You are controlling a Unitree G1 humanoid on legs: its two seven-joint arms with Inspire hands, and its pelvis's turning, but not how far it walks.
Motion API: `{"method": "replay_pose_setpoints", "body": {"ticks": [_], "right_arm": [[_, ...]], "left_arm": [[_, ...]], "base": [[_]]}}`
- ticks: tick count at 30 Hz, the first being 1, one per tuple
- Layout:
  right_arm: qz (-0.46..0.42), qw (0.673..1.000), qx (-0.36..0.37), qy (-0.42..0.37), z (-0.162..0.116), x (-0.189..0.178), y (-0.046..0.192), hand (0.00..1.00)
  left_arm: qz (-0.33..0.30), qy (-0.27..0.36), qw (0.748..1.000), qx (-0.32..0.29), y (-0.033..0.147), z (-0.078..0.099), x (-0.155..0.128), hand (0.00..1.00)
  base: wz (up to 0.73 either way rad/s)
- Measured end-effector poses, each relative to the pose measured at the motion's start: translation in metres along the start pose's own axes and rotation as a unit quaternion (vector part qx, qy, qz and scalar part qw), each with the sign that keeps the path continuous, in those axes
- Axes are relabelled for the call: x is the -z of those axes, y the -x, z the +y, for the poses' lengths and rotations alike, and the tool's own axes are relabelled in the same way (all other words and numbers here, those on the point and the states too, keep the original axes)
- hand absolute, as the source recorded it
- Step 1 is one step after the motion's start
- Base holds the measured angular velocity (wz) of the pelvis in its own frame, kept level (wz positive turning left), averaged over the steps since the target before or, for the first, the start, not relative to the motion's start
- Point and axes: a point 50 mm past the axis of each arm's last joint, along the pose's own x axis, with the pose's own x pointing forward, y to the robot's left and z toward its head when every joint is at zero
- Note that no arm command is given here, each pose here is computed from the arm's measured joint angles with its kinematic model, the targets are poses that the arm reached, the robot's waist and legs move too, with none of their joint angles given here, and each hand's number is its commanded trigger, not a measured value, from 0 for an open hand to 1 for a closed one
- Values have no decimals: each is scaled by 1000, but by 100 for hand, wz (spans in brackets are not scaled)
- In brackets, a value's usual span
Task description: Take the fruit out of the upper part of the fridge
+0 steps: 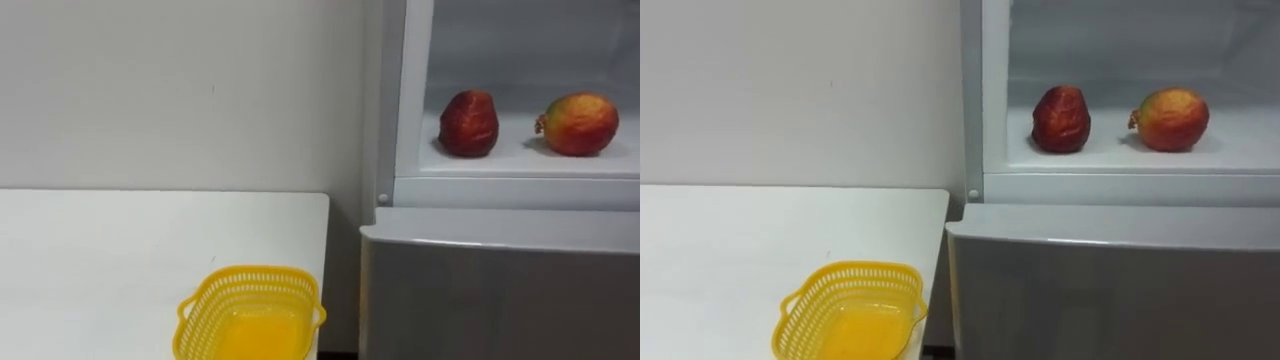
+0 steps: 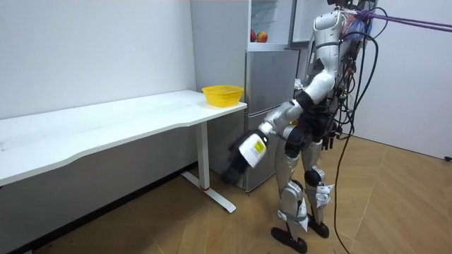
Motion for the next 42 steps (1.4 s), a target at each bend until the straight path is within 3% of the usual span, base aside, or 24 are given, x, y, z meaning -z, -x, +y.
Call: {"method": "replay_pose_setpoints", "body": {"ticks": [2, 11, 20, 24, 32, 42], "right_arm": [[-2, 1000, -1, 4, 0, -3, 0, 0], [4, 1000, -13, 14, 2, -7, -1, 0], [16, 999, -18, 32, 6, -12, -2, 0], [16, 999, -20, 32, 7, -12, -2, 0], [19, 999, -14, 32, 5, -19, -2, 0], [-53, 997, 58, -17, -7, -52, 0, 0]], "left_arm": [[62, -51, 997, 19, 4, 5, 31, 0], [185, -144, 966, 109, 20, 14, 87, 0], [277, -201, 916, 212, 40, 13, 117, 0], [278, -231, 900, 241, 41, 10, 118, 0], [237, -352, 854, 301, 34, -5, 105, 0], [200, -409, 825, 334, 34, -23, 99, 0]], "base": [[-2], [0], [2], [-1], [-6], [-6]]}}
